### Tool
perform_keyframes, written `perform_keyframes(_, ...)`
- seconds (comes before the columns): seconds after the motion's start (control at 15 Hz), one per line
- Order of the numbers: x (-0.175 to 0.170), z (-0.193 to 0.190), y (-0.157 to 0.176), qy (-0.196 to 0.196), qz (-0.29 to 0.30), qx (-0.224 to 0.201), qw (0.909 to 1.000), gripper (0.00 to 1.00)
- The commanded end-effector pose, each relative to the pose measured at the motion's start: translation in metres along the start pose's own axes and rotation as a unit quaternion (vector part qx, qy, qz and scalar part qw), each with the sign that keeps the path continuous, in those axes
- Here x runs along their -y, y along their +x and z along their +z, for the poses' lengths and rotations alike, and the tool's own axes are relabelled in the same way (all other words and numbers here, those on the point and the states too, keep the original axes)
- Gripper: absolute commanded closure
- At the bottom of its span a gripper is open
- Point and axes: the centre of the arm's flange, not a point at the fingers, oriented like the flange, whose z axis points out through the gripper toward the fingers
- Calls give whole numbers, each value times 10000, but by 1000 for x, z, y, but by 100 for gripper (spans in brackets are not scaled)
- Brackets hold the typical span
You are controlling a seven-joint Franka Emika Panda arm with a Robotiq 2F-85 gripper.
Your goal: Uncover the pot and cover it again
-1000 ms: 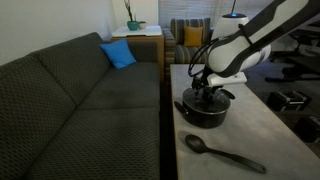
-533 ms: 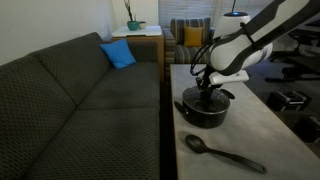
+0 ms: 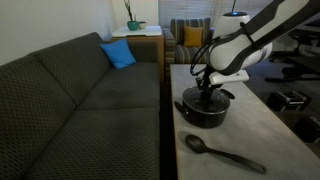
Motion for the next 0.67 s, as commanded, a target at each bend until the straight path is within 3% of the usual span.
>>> perform_keyframes(0.0,2,7,-1,-127,-140,407,9990,86)
perform_keyframes(0.6,6,23,-16,73,-106,558,9984,86)
